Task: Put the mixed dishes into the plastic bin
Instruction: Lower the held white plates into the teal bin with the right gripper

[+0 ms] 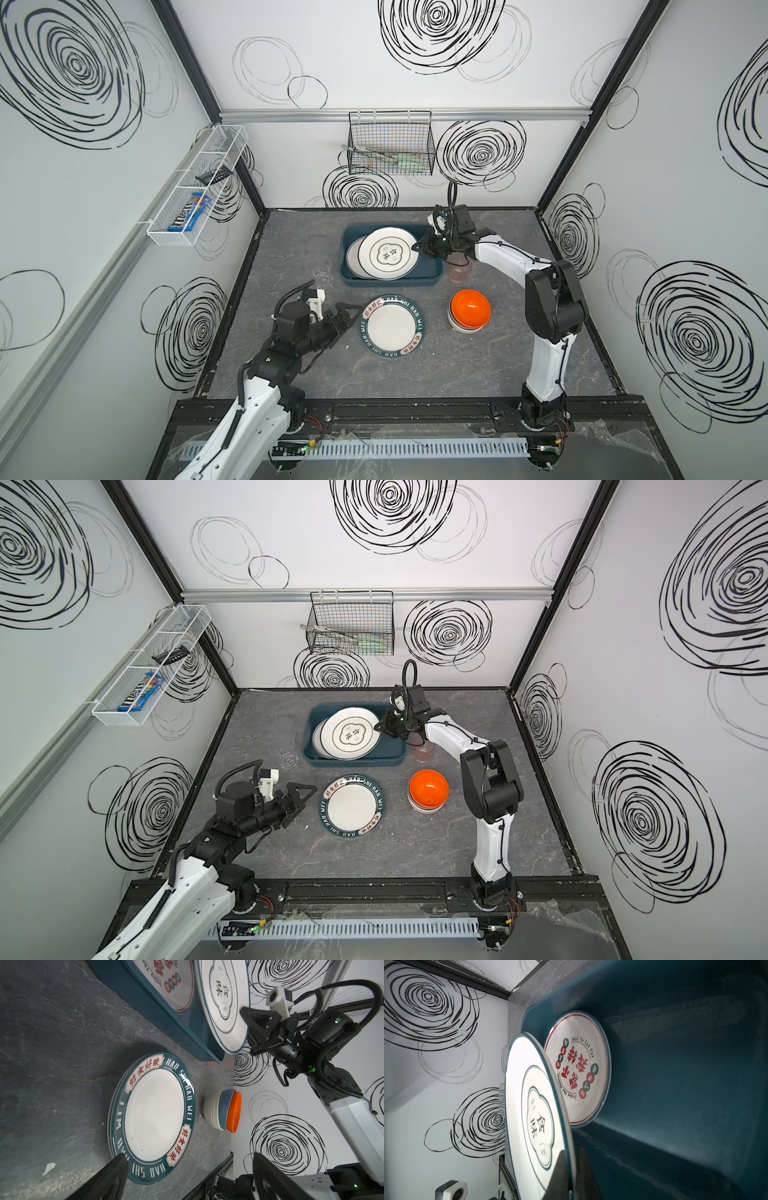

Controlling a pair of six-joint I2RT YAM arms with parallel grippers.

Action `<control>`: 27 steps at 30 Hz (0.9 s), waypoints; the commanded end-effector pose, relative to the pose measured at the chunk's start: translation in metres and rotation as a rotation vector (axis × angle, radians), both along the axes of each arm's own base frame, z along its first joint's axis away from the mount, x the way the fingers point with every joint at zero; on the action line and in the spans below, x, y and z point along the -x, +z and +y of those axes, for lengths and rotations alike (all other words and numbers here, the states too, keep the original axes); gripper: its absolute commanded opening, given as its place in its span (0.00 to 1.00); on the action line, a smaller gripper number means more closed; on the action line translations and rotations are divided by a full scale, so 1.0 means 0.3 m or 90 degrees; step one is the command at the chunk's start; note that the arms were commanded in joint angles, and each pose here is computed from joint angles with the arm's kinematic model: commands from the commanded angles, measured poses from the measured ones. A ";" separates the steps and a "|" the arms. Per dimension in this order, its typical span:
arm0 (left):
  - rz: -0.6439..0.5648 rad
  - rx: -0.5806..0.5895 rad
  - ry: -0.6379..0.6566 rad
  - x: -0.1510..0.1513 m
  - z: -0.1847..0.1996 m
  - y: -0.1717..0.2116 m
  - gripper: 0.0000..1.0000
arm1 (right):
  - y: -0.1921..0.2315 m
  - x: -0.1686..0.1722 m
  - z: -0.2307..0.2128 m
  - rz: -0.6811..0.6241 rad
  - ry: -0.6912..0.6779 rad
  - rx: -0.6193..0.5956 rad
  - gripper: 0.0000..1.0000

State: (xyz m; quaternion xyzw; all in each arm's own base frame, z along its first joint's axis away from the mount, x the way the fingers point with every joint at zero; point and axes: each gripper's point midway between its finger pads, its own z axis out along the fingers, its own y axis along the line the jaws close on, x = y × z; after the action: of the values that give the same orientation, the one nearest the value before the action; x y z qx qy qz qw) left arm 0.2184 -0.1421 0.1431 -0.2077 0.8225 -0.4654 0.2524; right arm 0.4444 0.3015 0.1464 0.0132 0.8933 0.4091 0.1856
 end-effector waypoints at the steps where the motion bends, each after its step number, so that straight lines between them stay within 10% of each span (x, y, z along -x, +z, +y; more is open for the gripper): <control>1: -0.014 -0.001 0.002 -0.005 0.006 0.003 0.96 | 0.039 -0.047 0.037 -0.012 -0.012 -0.013 0.00; 27: 0.010 0.000 0.019 -0.011 0.033 -0.026 0.96 | -0.122 -0.185 0.166 0.018 -0.031 0.041 0.00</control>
State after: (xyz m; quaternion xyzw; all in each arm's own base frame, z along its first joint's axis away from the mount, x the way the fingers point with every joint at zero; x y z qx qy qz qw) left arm 0.2216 -0.1322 0.1357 -0.2293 0.8209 -0.4586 0.2516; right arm 0.4918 0.3459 0.0936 0.0350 0.9151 0.3641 0.1697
